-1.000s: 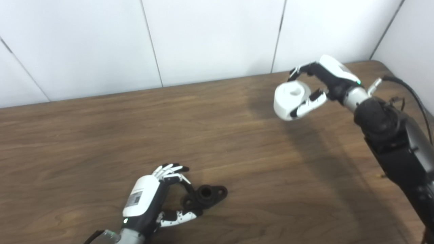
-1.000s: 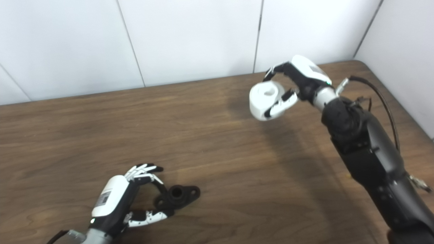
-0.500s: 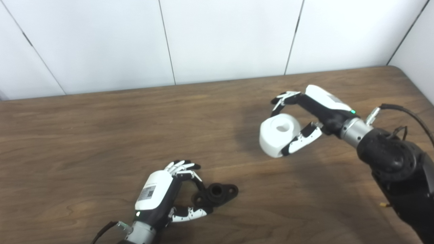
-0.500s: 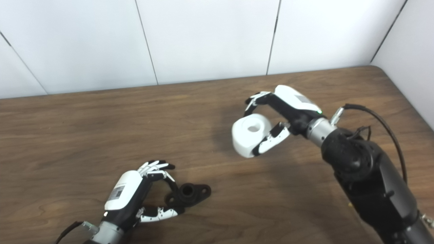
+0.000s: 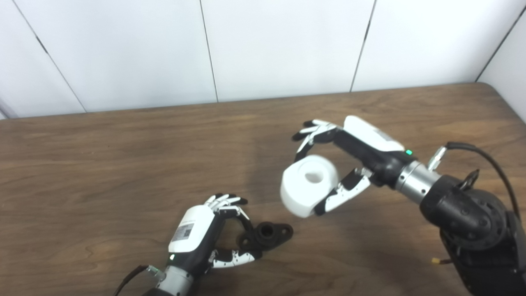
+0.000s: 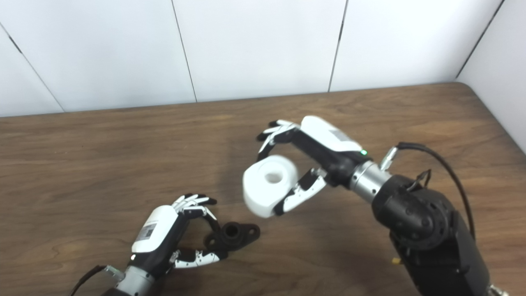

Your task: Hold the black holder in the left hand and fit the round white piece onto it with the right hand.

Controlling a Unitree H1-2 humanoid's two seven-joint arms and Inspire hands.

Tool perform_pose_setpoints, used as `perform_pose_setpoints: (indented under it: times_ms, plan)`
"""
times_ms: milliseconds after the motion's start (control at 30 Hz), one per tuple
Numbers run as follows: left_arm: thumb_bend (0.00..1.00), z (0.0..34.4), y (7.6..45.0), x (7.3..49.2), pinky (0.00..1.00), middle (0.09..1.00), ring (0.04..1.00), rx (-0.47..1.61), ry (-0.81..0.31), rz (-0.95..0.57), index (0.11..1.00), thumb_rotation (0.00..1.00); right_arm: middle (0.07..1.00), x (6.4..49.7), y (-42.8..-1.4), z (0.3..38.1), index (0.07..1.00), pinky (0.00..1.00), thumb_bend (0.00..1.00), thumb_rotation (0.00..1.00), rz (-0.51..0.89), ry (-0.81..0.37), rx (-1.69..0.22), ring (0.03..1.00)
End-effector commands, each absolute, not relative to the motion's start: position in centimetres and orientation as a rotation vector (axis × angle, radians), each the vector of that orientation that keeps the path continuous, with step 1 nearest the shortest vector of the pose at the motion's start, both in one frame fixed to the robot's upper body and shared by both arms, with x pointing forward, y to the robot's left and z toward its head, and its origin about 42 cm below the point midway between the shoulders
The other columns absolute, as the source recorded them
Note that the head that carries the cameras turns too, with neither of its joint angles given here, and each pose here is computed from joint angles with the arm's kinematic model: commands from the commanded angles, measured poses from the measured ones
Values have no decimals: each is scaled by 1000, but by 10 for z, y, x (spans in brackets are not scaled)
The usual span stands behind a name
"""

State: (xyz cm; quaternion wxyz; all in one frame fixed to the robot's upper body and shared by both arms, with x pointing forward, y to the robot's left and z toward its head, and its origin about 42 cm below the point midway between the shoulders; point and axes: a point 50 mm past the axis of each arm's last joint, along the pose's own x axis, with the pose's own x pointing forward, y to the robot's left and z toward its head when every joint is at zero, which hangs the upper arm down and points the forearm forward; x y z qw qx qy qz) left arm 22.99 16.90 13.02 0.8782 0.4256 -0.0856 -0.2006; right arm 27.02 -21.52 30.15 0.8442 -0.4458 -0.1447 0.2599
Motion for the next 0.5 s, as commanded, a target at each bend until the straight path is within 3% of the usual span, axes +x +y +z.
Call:
perform_pose_setpoints:
  times_ms: [0, 467]
  plan:
    - [518, 115, 167, 221, 921, 825, 897, 901, -66, -492, 488, 44, 827, 268, -209, 318, 481, 903, 525, 133, 531, -382, -949, 937]
    - [518, 119, 164, 222, 915, 828, 909, 901, -50, -510, 488, 46, 830, 260, -179, 310, 481, 966, 525, 135, 625, -396, -927, 933]
